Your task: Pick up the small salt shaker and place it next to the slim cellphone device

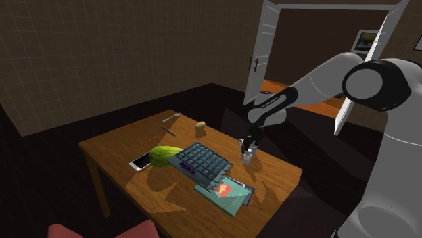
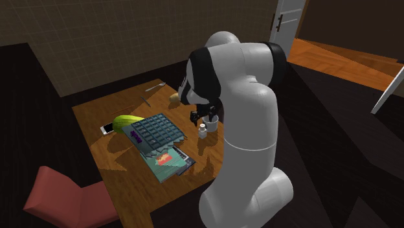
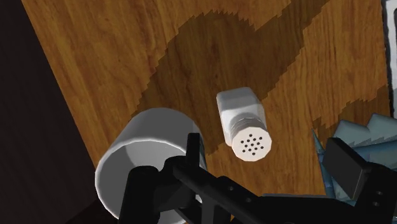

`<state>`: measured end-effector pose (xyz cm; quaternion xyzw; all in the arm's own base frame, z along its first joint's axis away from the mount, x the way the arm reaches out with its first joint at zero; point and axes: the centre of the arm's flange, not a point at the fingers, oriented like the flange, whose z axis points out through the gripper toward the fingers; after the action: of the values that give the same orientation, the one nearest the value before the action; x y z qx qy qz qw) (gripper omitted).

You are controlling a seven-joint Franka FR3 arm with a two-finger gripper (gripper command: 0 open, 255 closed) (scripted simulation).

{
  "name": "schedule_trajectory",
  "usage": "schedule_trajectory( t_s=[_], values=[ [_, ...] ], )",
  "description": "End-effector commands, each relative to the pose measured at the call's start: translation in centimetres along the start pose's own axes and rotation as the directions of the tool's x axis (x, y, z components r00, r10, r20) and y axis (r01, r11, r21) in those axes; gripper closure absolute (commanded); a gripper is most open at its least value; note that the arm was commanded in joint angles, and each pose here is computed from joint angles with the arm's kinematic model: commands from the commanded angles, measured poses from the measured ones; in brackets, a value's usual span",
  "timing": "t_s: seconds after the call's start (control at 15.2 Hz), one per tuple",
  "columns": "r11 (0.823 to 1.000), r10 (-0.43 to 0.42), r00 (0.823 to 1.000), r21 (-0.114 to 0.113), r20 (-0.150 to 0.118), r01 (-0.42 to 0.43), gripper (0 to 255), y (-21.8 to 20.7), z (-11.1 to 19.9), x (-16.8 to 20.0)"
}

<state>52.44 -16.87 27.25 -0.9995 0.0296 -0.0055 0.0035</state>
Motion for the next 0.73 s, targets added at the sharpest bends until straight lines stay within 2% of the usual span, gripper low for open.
schedule_trajectory(
  t_s=[0.0, 0.2, 0.66],
  values=[
    [1.000, 0.000, 1.000, -0.001, 0.000, 0.000, 0, 0.1, 1.2, 0.0],
    [1.000, 0.000, 1.000, -0.001, 0.000, 0.000, 0, 0.1, 3.1, 0.0],
    [1.000, 0.000, 1.000, -0.001, 0.000, 0.000, 0, 0.1, 3.1, 0.0]
  ],
)
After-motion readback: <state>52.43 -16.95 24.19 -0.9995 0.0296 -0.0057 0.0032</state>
